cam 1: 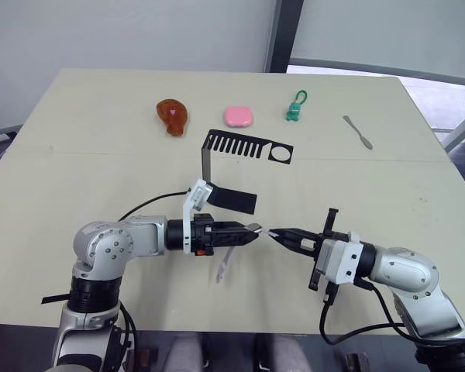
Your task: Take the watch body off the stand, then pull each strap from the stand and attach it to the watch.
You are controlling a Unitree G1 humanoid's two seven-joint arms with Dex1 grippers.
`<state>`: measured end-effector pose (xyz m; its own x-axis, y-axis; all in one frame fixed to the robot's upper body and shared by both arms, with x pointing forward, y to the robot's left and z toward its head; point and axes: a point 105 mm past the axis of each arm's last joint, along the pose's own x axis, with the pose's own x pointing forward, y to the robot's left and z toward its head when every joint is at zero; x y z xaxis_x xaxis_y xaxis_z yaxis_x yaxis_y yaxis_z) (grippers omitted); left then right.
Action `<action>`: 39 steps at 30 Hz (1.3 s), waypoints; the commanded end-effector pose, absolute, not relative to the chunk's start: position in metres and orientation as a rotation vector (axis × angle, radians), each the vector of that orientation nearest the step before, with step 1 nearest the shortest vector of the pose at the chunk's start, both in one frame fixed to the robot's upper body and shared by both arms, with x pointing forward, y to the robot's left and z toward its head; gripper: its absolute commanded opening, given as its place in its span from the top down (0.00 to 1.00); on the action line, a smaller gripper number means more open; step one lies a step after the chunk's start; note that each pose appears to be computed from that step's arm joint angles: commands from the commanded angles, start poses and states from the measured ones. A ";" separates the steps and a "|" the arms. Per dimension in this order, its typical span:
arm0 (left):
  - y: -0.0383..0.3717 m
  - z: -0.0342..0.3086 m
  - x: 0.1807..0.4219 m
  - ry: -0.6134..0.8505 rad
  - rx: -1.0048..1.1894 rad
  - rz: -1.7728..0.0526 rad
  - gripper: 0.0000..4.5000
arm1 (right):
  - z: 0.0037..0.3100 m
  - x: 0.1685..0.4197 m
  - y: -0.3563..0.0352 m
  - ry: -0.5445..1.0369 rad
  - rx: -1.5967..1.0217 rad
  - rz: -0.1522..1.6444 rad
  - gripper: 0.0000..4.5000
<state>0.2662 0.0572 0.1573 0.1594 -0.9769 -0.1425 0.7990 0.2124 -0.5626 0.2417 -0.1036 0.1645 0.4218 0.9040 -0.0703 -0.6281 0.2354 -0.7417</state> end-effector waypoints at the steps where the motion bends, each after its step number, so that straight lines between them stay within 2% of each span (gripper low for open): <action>1: 0.050 0.168 0.259 0.486 -0.379 -1.372 0.65 | 0.172 0.238 -0.099 -0.466 -0.795 1.109 1.00; 39: 0.038 0.164 0.259 0.502 -0.307 -1.339 0.65 | 0.172 0.246 -0.095 -0.482 -0.881 1.067 1.00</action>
<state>0.2675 0.0490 0.1537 0.1965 -0.9614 -0.1928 0.8083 0.2701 -0.5232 0.2510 -0.1047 0.1607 0.4589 0.8795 -0.1259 -0.5866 0.1935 -0.7864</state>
